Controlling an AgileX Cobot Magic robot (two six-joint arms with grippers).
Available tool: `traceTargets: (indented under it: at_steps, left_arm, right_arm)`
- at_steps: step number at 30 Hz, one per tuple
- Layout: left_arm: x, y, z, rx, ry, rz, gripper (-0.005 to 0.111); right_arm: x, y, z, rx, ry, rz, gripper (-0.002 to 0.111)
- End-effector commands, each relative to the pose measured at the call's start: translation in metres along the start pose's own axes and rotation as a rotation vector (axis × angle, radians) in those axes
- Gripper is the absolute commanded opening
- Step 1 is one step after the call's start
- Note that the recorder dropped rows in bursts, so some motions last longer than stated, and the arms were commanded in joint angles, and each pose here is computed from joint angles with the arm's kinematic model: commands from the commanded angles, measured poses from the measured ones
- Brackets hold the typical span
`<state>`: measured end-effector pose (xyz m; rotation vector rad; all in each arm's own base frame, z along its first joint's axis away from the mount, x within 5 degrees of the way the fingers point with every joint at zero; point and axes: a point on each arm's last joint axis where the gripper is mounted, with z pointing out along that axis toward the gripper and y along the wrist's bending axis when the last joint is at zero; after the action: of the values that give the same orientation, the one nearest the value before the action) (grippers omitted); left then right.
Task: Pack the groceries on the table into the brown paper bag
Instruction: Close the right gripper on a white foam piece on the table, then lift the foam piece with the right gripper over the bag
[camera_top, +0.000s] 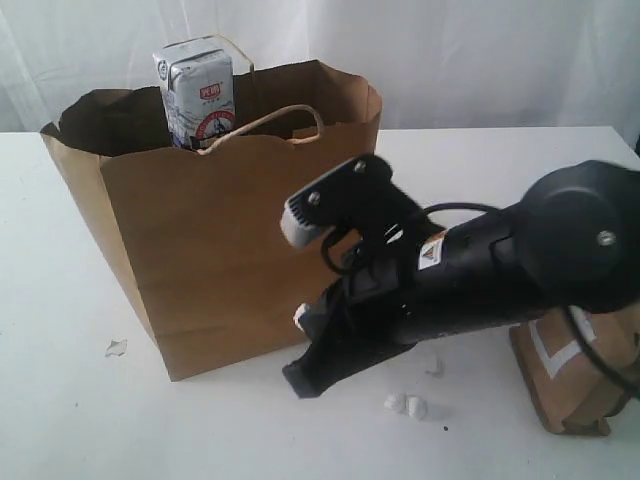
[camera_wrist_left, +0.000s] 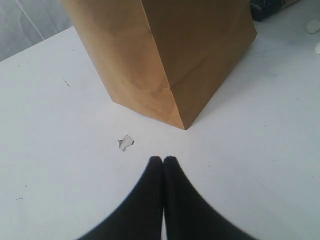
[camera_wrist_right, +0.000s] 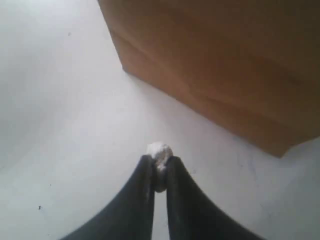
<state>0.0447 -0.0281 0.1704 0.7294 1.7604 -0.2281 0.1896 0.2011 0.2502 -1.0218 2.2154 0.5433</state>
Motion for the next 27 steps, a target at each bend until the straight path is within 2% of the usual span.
traceTargets:
  at_steps: [1, 9, 19, 27]
  left_arm:
    - [0.001, 0.000, 0.000, 0.002, 0.000, -0.004, 0.000]
    - [0.001, 0.000, 0.000, 0.002, 0.000, -0.004, 0.000]
    - [0.001, 0.000, 0.000, 0.002, 0.000, -0.004, 0.000]
    - [0.001, 0.000, 0.000, 0.002, 0.000, -0.004, 0.000]
  right_arm:
    - [-0.007, -0.010, -0.033, 0.049, -0.100, -0.001, 0.000]
    - [-0.020, -0.030, -0.081, 0.162, -0.252, 0.011, 0.000]
    - [-0.069, -0.034, -0.122, 0.234, -0.437, -0.046, 0.000]
    - [-0.102, -0.046, -0.107, 0.243, -0.444, -0.056, 0.000]
